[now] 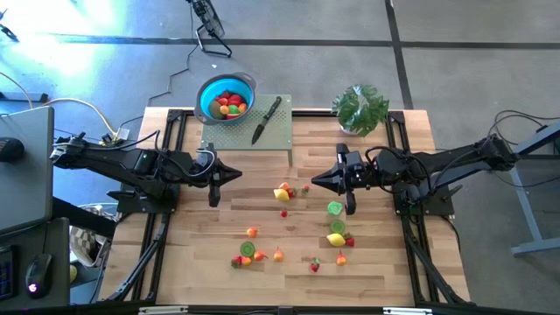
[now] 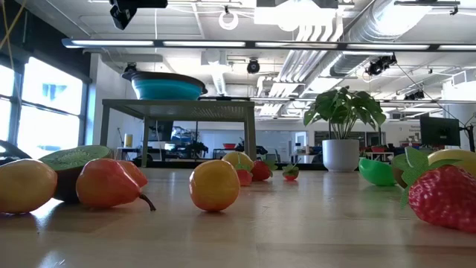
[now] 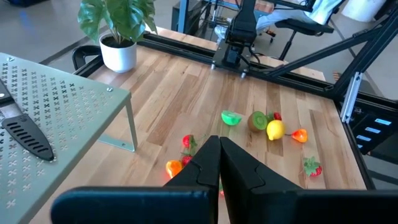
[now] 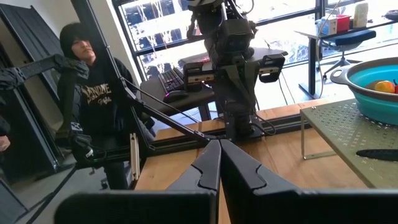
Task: Pick & Place Fruit
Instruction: Put the orange pear into the strainer bowl on the shelf
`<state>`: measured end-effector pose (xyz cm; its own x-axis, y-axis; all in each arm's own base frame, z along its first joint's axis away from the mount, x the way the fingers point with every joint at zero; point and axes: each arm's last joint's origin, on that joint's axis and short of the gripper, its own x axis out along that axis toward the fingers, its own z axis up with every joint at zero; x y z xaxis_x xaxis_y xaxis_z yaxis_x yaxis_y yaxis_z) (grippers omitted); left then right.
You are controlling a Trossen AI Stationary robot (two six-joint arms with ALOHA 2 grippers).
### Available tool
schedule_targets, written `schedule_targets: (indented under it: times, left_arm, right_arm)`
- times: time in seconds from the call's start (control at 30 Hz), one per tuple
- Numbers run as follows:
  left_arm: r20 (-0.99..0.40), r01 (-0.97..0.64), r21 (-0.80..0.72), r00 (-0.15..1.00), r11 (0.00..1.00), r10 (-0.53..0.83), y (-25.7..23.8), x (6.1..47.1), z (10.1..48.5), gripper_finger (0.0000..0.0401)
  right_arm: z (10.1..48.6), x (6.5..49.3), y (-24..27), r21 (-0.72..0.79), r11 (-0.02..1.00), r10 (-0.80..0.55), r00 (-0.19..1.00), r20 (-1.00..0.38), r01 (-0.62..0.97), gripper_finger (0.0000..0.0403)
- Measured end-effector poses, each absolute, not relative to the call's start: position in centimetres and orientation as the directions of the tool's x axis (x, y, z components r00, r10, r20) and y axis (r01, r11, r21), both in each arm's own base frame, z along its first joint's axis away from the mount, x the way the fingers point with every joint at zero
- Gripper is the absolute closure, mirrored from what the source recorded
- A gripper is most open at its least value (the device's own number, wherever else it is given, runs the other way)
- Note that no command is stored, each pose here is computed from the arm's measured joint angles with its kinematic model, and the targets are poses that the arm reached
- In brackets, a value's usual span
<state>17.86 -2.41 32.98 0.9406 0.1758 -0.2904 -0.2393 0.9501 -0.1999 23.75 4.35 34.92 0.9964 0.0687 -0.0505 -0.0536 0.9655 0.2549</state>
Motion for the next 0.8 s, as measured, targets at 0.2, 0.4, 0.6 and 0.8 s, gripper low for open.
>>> schedule_targets:
  times: [0.2,0.4,0.6,0.8]
  left_arm:
    - [-0.264,-0.249,-0.283,0.949,0.926,0.175,-2.4,17.9,33.3,0.0395]
    - [-0.264,-0.263,-0.339,0.948,0.903,0.177,-3.2,18.1,33.1,0.0396]
    - [-0.300,-0.291,-0.298,0.933,0.909,0.200,-5.5,18.9,32.0,0.0400]
    - [-0.382,-0.326,-0.304,0.902,0.895,0.199,-7.3,19.3,30.5,0.0401]
  right_arm:
    - [34.9,23.8,4.4,0.255,0.965,0.069,0.996,-0.050,-0.054,0.0401]
    - [34.9,23.8,4.3,0.251,0.967,0.068,0.996,-0.050,-0.054,0.0401]
    - [34.9,23.8,4.3,0.248,0.967,0.066,0.997,-0.051,-0.051,0.0401]
    - [34.9,23.8,4.3,0.247,0.968,0.065,0.997,-0.052,-0.050,0.0401]
